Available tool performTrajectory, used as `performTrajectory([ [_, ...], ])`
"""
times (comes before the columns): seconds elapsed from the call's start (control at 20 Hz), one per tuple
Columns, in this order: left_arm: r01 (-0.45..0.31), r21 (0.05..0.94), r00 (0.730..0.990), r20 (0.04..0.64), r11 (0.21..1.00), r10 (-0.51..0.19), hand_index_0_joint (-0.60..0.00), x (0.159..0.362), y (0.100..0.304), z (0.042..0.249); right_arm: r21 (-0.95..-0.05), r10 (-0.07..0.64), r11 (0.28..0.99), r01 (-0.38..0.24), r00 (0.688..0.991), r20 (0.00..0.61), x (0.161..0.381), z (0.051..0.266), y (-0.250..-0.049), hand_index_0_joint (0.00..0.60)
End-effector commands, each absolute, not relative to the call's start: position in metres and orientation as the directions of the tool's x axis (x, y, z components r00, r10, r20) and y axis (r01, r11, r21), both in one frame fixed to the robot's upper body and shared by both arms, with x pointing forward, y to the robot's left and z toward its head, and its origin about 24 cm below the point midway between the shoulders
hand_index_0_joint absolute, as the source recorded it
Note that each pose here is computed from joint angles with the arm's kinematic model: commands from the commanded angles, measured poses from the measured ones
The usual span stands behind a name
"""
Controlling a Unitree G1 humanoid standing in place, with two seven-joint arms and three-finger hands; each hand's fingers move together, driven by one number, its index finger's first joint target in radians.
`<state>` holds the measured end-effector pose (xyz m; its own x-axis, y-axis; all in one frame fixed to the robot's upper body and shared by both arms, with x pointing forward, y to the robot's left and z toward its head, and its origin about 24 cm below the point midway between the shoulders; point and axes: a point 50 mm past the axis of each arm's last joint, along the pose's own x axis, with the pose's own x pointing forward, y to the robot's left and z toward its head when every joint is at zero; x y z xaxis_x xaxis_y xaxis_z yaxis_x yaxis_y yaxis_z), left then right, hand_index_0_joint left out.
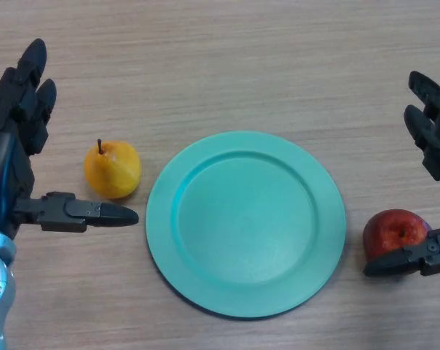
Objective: Pick up the yellow pear and place it on the plate
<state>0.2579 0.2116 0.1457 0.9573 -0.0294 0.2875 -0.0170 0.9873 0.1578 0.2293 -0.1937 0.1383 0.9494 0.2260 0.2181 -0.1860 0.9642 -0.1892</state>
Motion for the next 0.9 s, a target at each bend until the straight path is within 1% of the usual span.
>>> performTrajectory([
  [0.05,-0.054,0.188,0.884,0.465,0.981,-0.04,0.0,0.249,0.219,0.179,-0.206,0.191,0.971,-0.117,0.902,0.388,0.22,0.17,-0.205,0.0],
  [0.2,-0.061,0.187,0.882,0.47,0.98,-0.035,0.0,0.25,0.219,0.18,-0.212,0.188,0.971,-0.111,0.901,0.392,0.221,0.171,-0.206,0.0],
  [0.35,-0.069,0.19,0.874,0.485,0.979,-0.033,0.0,0.251,0.218,0.181,-0.226,0.186,0.969,-0.098,0.894,0.407,0.222,0.172,-0.206,0.0],
  [0.6,-0.069,0.185,0.875,0.483,0.98,-0.03,0.0,0.252,0.22,0.181,-0.223,0.189,0.969,-0.105,0.899,0.396,0.221,0.172,-0.205,0.0],
  [0.65,-0.098,0.212,0.868,0.496,0.972,-0.02,0.0,0.253,0.225,0.179,-0.229,0.189,0.968,-0.102,0.899,0.395,0.22,0.172,-0.205,0.0],
  [0.7,-0.109,0.217,0.866,0.5,0.97,-0.015,0.0,0.254,0.227,0.179,-0.231,0.189,0.968,-0.102,0.9,0.393,0.219,0.172,-0.205,0.0],
  [0.75,-0.14,0.227,0.859,0.511,0.964,0.004,0.0,0.255,0.235,0.181,-0.23,0.188,0.968,-0.102,0.901,0.392,0.219,0.171,-0.205,0.0],
  [0.8,-0.151,0.224,0.857,0.515,0.963,0.014,0.0,0.256,0.239,0.182,-0.229,0.188,0.968,-0.102,0.901,0.391,0.219,0.17,-0.204,0.0],
  [0.85,-0.183,0.23,0.849,0.527,0.956,0.035,0.0,0.26,0.243,0.181,-0.222,0.185,0.97,-0.102,0.901,0.393,0.218,0.172,-0.205,0.0],
  [0.9,-0.189,0.227,0.848,0.528,0.955,0.042,0.0,0.262,0.244,0.18,-0.221,0.182,0.97,-0.1,0.9,0.396,0.217,0.174,-0.205,0.0],
])
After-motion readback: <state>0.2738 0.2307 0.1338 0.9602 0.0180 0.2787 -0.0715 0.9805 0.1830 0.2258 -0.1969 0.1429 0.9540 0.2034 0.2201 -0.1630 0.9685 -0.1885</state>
